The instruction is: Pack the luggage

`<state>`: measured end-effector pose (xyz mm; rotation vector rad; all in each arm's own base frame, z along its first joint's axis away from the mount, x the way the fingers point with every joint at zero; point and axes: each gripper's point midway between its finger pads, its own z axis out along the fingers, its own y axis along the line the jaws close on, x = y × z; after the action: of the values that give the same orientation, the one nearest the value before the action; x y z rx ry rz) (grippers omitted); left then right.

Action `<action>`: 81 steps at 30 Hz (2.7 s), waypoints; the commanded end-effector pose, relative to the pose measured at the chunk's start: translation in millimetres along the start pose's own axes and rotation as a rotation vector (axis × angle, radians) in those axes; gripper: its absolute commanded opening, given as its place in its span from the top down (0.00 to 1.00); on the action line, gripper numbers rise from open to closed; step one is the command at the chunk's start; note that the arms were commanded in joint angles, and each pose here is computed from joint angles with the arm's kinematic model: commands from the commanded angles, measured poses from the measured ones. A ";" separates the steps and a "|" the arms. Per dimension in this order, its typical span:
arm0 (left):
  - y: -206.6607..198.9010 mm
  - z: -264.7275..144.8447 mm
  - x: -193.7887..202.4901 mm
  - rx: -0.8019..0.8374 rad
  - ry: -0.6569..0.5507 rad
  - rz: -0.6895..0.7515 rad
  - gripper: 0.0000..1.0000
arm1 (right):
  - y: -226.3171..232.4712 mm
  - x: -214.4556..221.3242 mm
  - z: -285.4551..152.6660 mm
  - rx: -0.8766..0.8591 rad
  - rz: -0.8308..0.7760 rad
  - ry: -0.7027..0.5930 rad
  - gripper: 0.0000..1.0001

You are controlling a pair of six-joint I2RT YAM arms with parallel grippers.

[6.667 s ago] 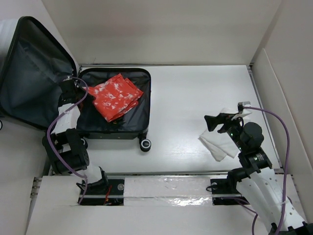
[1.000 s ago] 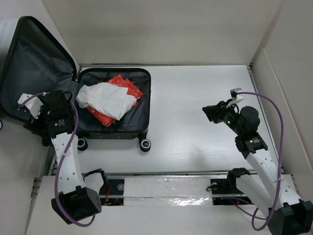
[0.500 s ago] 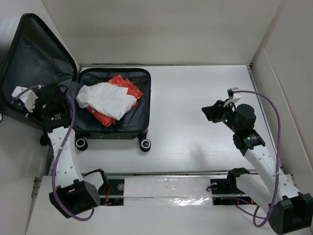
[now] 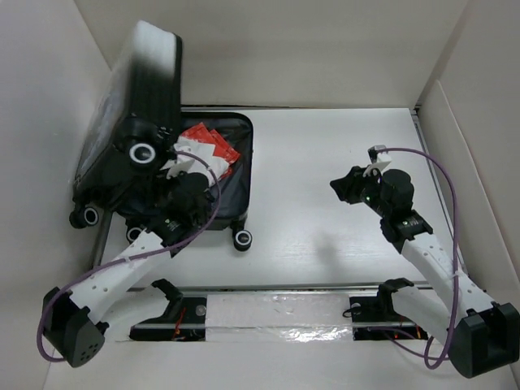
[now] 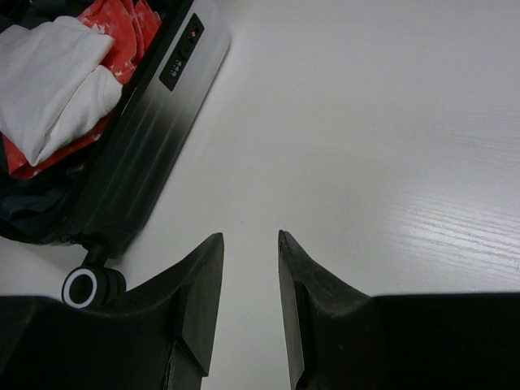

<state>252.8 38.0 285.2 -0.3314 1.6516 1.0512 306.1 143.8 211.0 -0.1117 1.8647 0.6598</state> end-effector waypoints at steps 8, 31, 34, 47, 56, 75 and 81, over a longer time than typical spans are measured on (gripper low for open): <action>-97.7 -187.6 -32.6 1.015 -0.068 0.108 0.26 | 9.0 -27.8 5.1 0.023 -0.050 -0.074 0.55; -16.3 139.5 -119.1 0.502 0.214 -0.845 1.00 | 20.1 -18.2 17.7 0.069 -0.105 -0.058 1.00; -18.9 177.2 -85.9 0.395 0.285 -0.883 1.00 | 22.7 -15.8 20.8 0.074 -0.114 -0.050 1.00; -57.6 253.6 47.0 0.248 0.550 -0.664 1.00 | 20.1 -13.6 23.2 0.108 -0.127 -0.039 1.00; -142.8 182.0 126.4 0.379 0.737 -0.716 1.00 | -11.6 -19.3 10.1 0.278 -0.069 -0.070 1.00; -154.4 -2.4 107.6 0.726 0.493 -1.060 1.00 | -69.3 -87.3 -1.2 0.386 0.019 -0.162 0.39; -164.5 -17.8 116.4 0.809 0.497 -1.024 1.00 | -34.1 -140.8 59.8 0.163 0.061 -0.156 0.01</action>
<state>319.4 -13.3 126.5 -0.8840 1.7060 -0.4428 404.5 81.9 253.3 0.2039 1.8901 0.3657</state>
